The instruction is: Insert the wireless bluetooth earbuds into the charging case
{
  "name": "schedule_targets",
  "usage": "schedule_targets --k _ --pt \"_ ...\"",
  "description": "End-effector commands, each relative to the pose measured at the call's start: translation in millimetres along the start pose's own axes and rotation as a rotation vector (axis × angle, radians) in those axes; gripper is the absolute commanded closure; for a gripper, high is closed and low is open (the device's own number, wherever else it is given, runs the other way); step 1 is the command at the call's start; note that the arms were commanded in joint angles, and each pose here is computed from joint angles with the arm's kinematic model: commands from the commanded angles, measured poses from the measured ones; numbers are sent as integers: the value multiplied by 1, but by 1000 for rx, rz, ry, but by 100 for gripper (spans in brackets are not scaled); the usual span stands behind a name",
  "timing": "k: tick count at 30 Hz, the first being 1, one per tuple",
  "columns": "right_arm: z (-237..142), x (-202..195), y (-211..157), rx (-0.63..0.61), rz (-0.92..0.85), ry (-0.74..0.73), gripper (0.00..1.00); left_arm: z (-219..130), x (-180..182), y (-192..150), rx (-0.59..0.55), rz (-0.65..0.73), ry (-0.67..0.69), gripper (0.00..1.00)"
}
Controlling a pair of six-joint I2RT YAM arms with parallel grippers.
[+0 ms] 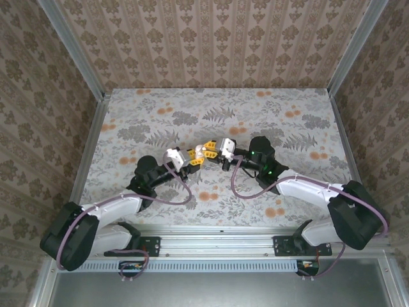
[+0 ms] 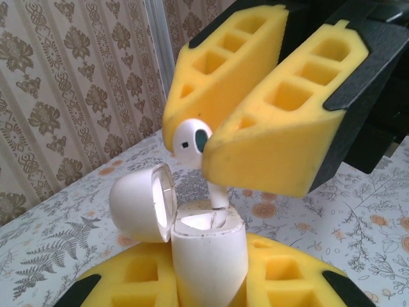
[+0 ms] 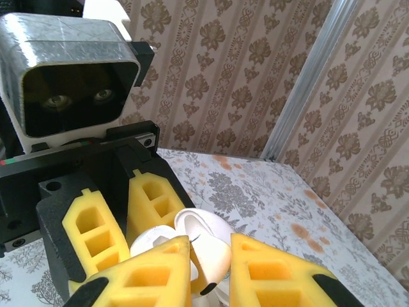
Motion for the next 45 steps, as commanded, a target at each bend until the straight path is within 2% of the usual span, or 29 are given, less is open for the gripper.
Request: schedule_targets --k 1,10,21,23,34,43,45 --pt "5 0 28 -103 1 20 82 1 0 19 -57 16 -8 94" --pt "15 2 20 -112 30 34 83 0 2 19 -60 18 7 94" --pt "7 2 31 -133 10 14 82 -3 2 12 -38 16 21 94" --pt "2 2 45 -163 -5 11 83 -4 2 12 -35 19 20 94" --pt "-1 3 53 -179 -4 16 82 -6 1 13 -31 27 22 95" --pt "7 5 47 -167 10 33 83 -9 2 17 -43 35 28 95" --pt "12 4 36 -144 23 36 83 -10 2 19 -46 38 30 95"
Point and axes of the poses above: each hand's point on the last joint's axis, 136 mm out from that joint toward the fingers, its own z axis out along the fingers, its own x axis along the line the jaws close on, y = z × x, the point moved 2 cm from there along -z, back along the fingers, and after that the axes turned 6 degrees about z, right-handed, at the moved point
